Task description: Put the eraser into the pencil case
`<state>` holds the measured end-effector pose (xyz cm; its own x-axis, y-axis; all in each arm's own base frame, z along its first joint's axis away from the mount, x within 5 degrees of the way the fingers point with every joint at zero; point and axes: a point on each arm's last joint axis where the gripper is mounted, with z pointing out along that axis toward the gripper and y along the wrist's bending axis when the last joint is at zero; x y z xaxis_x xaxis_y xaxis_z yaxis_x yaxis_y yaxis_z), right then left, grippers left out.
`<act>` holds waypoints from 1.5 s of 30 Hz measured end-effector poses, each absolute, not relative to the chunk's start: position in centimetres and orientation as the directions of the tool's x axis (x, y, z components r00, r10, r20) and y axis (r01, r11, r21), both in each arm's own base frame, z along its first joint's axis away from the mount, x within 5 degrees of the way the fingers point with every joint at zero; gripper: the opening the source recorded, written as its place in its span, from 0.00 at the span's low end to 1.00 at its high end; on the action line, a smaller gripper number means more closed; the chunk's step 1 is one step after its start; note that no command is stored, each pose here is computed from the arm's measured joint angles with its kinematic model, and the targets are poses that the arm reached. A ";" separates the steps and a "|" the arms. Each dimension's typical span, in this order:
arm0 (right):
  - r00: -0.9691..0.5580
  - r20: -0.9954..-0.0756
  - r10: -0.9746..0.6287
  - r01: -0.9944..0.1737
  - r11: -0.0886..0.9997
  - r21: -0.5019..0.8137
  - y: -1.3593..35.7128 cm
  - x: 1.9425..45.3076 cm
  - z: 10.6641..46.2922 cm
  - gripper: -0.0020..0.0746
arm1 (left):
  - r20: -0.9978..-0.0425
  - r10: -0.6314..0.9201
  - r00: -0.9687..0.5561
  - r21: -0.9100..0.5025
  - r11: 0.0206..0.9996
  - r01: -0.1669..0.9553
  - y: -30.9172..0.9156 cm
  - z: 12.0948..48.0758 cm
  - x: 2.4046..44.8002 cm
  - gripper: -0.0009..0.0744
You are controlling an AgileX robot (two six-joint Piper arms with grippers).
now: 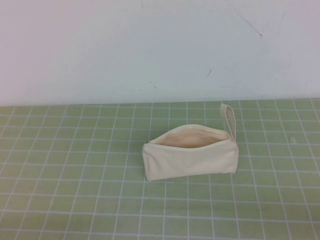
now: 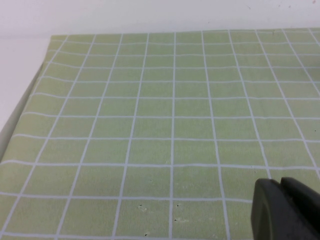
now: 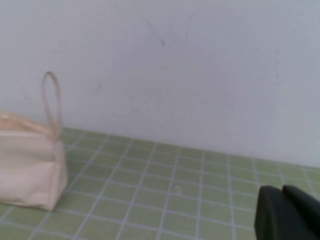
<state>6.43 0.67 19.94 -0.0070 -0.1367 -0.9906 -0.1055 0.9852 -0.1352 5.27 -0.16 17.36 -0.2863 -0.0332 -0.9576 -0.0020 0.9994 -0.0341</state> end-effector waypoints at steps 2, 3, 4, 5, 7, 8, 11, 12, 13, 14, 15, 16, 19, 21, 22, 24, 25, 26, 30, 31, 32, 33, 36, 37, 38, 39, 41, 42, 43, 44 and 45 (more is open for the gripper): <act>0.009 -0.991 -0.135 -0.047 0.990 -0.135 0.3 6.3 20.1 0.03 | -0.958 -0.033 -0.286 -0.034 0.999 -0.002 -0.2 17.4 5.3 0.01; 0.015 -0.991 -0.135 -0.027 0.990 -0.135 0.2 6.2 20.2 0.03 | -0.958 -0.033 -0.286 -0.034 0.999 -0.002 -0.2 17.4 5.3 0.01; 0.017 -0.991 -0.135 -0.014 0.991 -0.135 0.1 6.2 20.2 0.03 | -0.958 -0.033 -0.286 -0.034 0.999 -0.002 -0.2 17.4 5.3 0.01; 0.019 -0.991 -0.133 -0.010 0.991 -0.133 0.1 6.2 20.2 0.03 | -0.958 -0.033 -0.286 -0.034 0.999 -0.002 -0.2 17.4 5.3 0.01; 0.008 -0.991 -0.133 -0.006 0.991 -0.133 0.0 6.2 20.1 0.03 | -0.958 -0.033 -0.286 -0.034 0.999 -0.002 -0.2 17.4 5.3 0.01; 0.000 -0.991 -0.133 -0.008 0.991 -0.133 0.1 6.2 20.0 0.03 | -0.958 -0.033 -0.286 -0.034 0.999 -0.002 -0.2 17.4 5.3 0.01; -0.044 -0.990 -0.132 -0.020 0.991 -0.131 0.1 6.1 19.6 0.03 | -0.958 -0.033 -0.286 -0.034 0.999 -0.002 -0.2 17.4 5.3 0.01; -0.064 -0.989 -0.131 -0.027 0.991 -0.129 0.1 6.1 19.4 0.03 | -0.958 -0.033 -0.286 -0.034 0.999 -0.002 -0.2 17.4 5.3 0.01; -0.082 -0.988 -0.131 -0.034 0.991 -0.129 0.2 5.9 19.2 0.03 | -0.958 -0.033 -0.286 -0.034 0.999 -0.002 -0.2 17.4 5.3 0.01; -0.105 -0.986 -0.130 -0.042 0.991 -0.126 0.2 5.8 18.9 0.03 | -0.958 -0.033 -0.286 -0.034 0.999 -0.002 -0.2 17.4 5.3 0.01; -0.132 -0.983 -0.129 -0.050 0.991 -0.123 0.3 5.7 18.6 0.03 | -0.958 -0.033 -0.286 -0.034 0.999 -0.002 -0.2 17.4 5.3 0.01; -0.171 -0.977 -0.129 -0.061 0.991 -0.120 0.3 5.6 18.2 0.03 | -0.958 -0.033 -0.286 -0.034 0.999 -0.002 -0.2 17.4 5.3 0.01; -0.267 -0.955 -0.131 -0.086 0.990 -0.112 0.5 5.3 17.3 0.03 | -0.958 -0.033 -0.286 -0.034 0.999 -0.002 -0.2 17.4 5.3 0.01; -0.305 -0.944 -0.121 -0.092 0.991 -0.098 0.5 5.2 17.0 0.03 | -0.958 -0.033 -0.286 -0.034 0.999 -0.002 -0.2 17.4 5.3 0.01; -0.317 -0.942 -0.107 -0.090 0.993 -0.083 0.5 5.2 16.9 0.02 | -0.957 -0.035 -0.286 -0.036 0.999 -0.003 -0.2 17.4 5.3 0.01; -0.328 -0.942 -0.072 -0.079 0.996 -0.049 0.5 5.2 16.8 0.02 | -0.957 -0.035 -0.286 -0.036 0.999 -0.003 -0.2 17.4 5.3 0.01; -0.329 -0.943 -0.055 -0.071 0.997 -0.033 0.5 5.2 16.8 0.03 | -0.957 -0.035 -0.286 -0.036 0.999 -0.003 -0.2 17.4 5.3 0.01; -0.332 -0.943 -0.038 -0.066 0.998 -0.017 0.5 5.2 16.8 0.02 | -0.957 -0.035 -0.286 -0.036 0.999 -0.003 -0.2 17.4 5.3 0.01; -0.336 -0.942 -0.008 -0.054 0.998 0.011 0.5 5.1 16.8 0.02 | -0.957 -0.035 -0.288 -0.036 0.999 -0.002 -0.2 17.4 5.3 0.01; -0.334 -0.942 -0.006 -0.053 0.999 0.013 0.5 5.1 16.8 0.02 | -0.957 -0.035 -0.288 -0.036 0.999 -0.002 -0.2 17.4 5.3 0.01; -0.335 -0.942 -0.004 -0.052 0.999 0.015 0.5 5.1 16.8 0.02 | -0.957 -0.035 -0.288 -0.036 0.999 -0.002 -0.2 17.4 5.3 0.01; -0.335 -0.942 -0.003 -0.052 0.999 0.015 0.5 5.1 16.8 0.02 | -0.957 -0.035 -0.288 -0.036 0.999 -0.002 -0.2 17.4 5.3 0.01; -0.335 -0.942 -0.002 -0.052 0.999 0.016 0.5 5.1 16.8 0.03 | -0.957 -0.035 -0.288 -0.036 0.999 -0.002 -0.2 17.4 5.3 0.01; -0.335 -0.942 0.000 -0.051 0.999 0.018 0.5 5.1 16.8 0.02 | -0.957 -0.035 -0.288 -0.036 0.999 -0.002 -0.2 17.4 5.3 0.01; -0.335 -0.942 0.000 -0.051 0.999 0.018 0.5 5.1 16.8 0.02 | -0.957 -0.035 -0.288 -0.036 0.999 -0.002 -0.2 17.4 5.3 0.01; -0.335 -0.942 0.000 -0.051 0.999 0.018 0.5 5.1 16.8 0.03 | -0.957 -0.035 -0.288 -0.036 0.999 -0.002 -0.2 17.4 5.3 0.01; -0.335 -0.942 0.000 -0.051 0.999 0.018 0.5 5.1 16.8 0.03 | -0.957 -0.035 -0.288 -0.036 0.999 -0.002 -0.2 17.4 5.3 0.01; -0.335 -0.942 -0.002 -0.051 0.999 0.016 0.5 5.1 16.8 0.02 | -0.957 -0.035 -0.288 -0.036 0.999 -0.002 -0.2 17.4 5.3 0.01; -0.335 -0.942 -0.002 -0.051 0.999 0.016 0.5 5.1 16.8 0.02 | -0.957 -0.035 -0.288 -0.036 0.999 -0.002 -0.2 17.4 5.3 0.01; -0.335 -0.942 -0.002 -0.051 0.999 0.016 0.5 5.1 16.8 0.02 | -0.957 -0.035 -0.288 -0.036 0.999 -0.002 -0.2 17.4 5.3 0.01; -0.335 -0.942 -0.002 -0.051 0.999 0.016 0.5 5.1 16.8 0.02 | -0.957 -0.035 -0.288 -0.036 0.999 -0.002 -0.2 17.4 5.3 0.01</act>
<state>5.14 0.46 16.81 -0.3352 -0.0015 -0.9421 -0.0508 0.9986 0.0164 5.27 -0.16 17.35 -0.2877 -0.0352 -0.9571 -0.0025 0.9993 -0.0361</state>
